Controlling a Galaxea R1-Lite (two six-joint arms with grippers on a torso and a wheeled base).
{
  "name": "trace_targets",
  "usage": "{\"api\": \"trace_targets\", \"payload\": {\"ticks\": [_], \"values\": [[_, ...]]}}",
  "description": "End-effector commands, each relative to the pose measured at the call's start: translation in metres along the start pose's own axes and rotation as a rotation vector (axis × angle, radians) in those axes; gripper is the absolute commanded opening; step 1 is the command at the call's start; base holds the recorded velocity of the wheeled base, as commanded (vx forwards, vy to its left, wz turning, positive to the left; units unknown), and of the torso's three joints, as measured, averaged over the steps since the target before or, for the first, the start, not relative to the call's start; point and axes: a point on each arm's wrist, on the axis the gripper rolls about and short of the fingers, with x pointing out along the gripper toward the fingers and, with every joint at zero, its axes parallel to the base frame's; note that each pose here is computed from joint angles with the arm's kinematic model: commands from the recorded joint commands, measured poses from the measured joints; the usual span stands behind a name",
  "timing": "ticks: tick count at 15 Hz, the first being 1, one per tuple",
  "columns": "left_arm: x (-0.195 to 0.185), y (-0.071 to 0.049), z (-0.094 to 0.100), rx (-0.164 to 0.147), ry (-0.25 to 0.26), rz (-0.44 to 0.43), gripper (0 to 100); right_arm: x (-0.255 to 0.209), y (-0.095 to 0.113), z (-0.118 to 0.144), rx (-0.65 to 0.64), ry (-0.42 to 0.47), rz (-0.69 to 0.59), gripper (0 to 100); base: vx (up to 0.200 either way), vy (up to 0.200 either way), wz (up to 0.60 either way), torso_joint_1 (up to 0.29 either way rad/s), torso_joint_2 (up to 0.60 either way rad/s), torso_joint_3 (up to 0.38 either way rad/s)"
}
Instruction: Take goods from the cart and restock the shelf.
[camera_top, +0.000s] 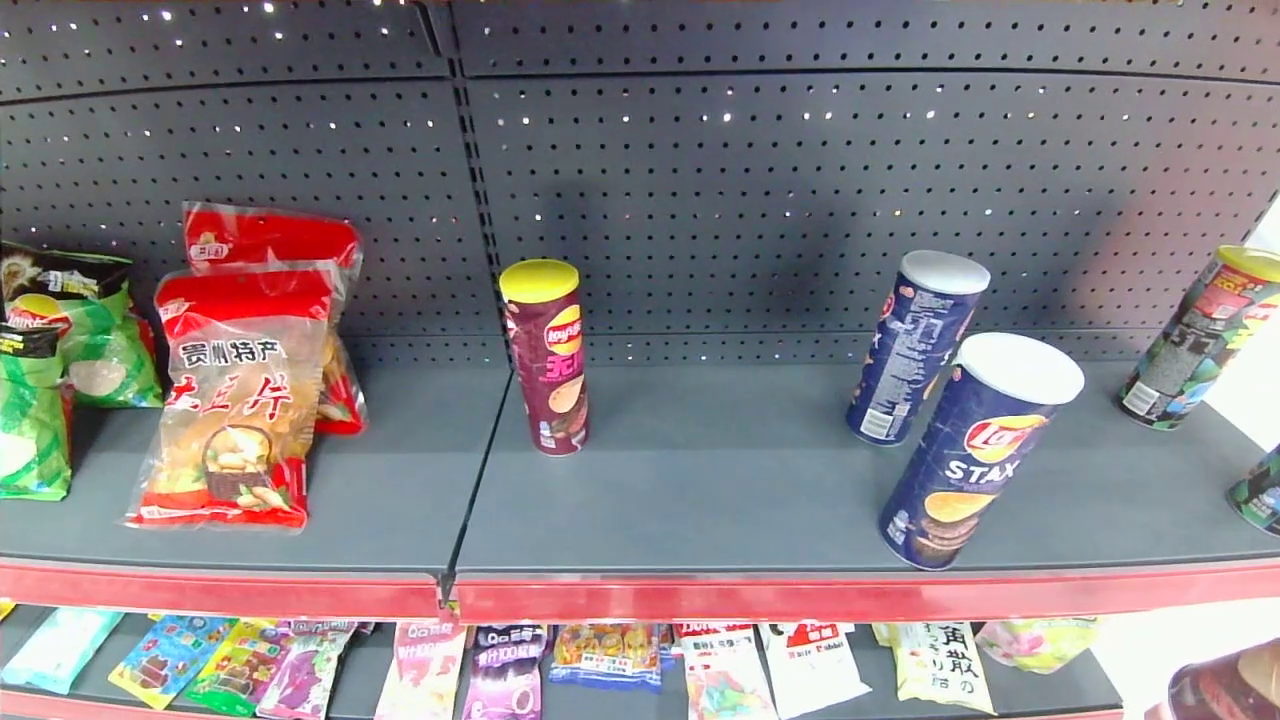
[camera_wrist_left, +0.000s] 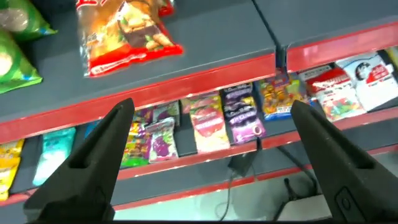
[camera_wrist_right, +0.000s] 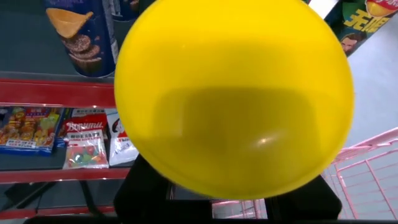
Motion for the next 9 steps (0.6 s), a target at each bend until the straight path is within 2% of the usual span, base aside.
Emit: {"api": "trace_targets", "payload": {"ticks": [1, 2, 3, 4, 6, 7, 8, 9], "values": [[0.044, -0.004, 0.040, -0.048, 0.049, -0.014, 100, -0.007, -0.001, -0.001, 0.011, -0.046, -0.012, 0, 0.000, 0.000, 0.00, 0.000, 0.00, 0.000], [0.064, -0.006, 0.053, -0.089, 0.039, -0.009, 100, -0.008, -0.002, -0.001, 0.013, -0.051, -0.019, 0, 0.000, 0.000, 0.00, 0.000, 0.00, 0.000], [0.095, -0.010, 0.070, -0.149, 0.009, -0.010, 100, -0.008, -0.002, -0.001, 0.014, -0.052, -0.025, 0, 0.000, 0.000, 0.00, 0.000, 0.00, 0.000], [0.128, -0.016, 0.075, -0.154, 0.035, -0.028, 100, -0.008, -0.002, 0.000, 0.014, -0.053, -0.027, 0, 0.000, 0.000, 0.00, 0.000, 0.00, 0.000], [0.151, -0.020, 0.079, -0.151, 0.032, -0.062, 100, -0.008, -0.002, 0.002, 0.012, -0.052, -0.013, 0, 0.000, 0.000, 0.00, 0.000, 0.00, 0.000], [0.162, -0.023, 0.080, -0.148, 0.054, -0.108, 100, -0.008, -0.002, 0.002, 0.010, -0.054, -0.003, 0, 0.000, 0.000, 0.00, 0.000, 0.00, 0.000], [0.172, -0.022, 0.086, -0.141, 0.060, -0.136, 100, -0.008, -0.002, 0.001, 0.010, -0.052, -0.002, 0, 0.000, 0.000, 0.00, 0.000, 0.00, 0.000], [0.185, -0.022, 0.091, -0.121, 0.068, -0.175, 100, -0.008, -0.002, 0.001, 0.010, -0.052, -0.002, 0, 0.000, 0.000, 0.00, 0.000, 0.00, 0.000]]}}
